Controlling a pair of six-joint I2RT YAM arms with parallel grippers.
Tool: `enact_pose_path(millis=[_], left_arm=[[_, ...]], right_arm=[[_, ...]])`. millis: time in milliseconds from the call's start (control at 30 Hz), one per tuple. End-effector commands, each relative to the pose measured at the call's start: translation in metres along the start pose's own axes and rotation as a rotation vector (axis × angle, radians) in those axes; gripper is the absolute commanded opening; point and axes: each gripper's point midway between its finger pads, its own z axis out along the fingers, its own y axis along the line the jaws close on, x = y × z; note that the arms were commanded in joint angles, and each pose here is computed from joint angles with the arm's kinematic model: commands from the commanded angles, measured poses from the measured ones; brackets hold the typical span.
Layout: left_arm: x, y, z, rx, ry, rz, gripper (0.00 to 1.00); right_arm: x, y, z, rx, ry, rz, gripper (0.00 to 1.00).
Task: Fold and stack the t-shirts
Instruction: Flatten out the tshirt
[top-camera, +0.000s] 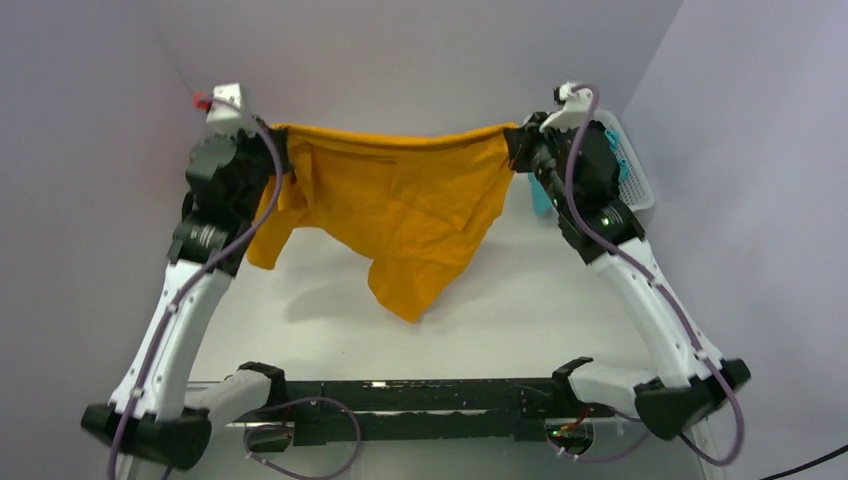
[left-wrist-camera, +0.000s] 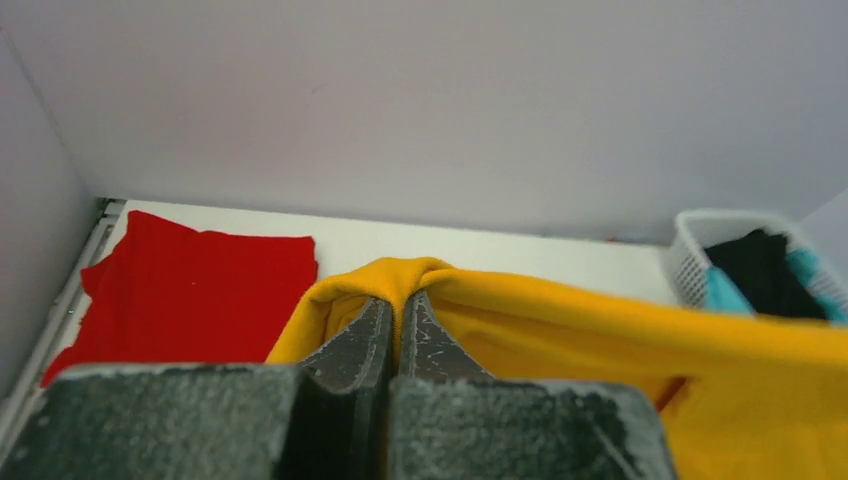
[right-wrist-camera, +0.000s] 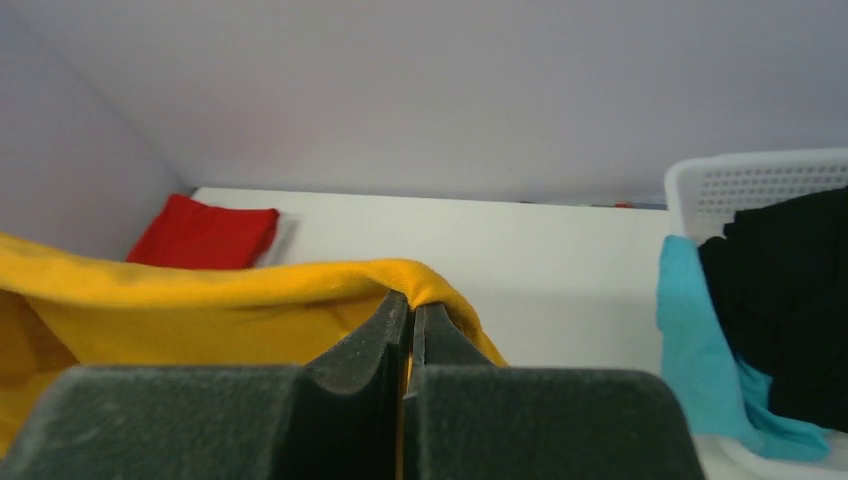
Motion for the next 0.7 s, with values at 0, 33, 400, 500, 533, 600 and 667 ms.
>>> enact_pose_path(millis=[0, 33, 400, 500, 533, 600, 667], left_arm=[[-0.043, -0.002, 0.026, 0.059, -0.022, 0.122, 0.0], [-0.044, 0.003, 0.031, 0.065, -0.002, 0.136, 0.0], [0.072, -0.02, 0.005, 0.515, 0.321, 0.367, 0.0], [0.151, -0.006, 0.005, 0.533, 0.493, 0.279, 0.0], [0.181, -0.003, 0.002, 0.549, 0.553, 0.237, 0.06], [0.234, 0.0, -0.002, 0.563, 0.678, 0.154, 0.3], [0.274, 0.002, -0.004, 0.526, 0.786, 0.091, 0.93]], right_arm=[[-0.048, -0.018, 0.019, 0.011, -0.087, -0.009, 0.0], [-0.051, -0.019, 0.018, -0.002, -0.081, -0.001, 0.0], [0.062, -0.06, -0.039, 0.095, 0.306, -0.003, 0.0], [0.122, -0.08, -0.054, 0.191, 0.493, 0.033, 0.0], [0.14, -0.089, -0.055, 0.229, 0.547, 0.029, 0.0], [0.172, -0.111, -0.053, 0.324, 0.637, 0.022, 0.03], [0.199, -0.134, -0.046, 0.418, 0.734, 0.018, 0.2]])
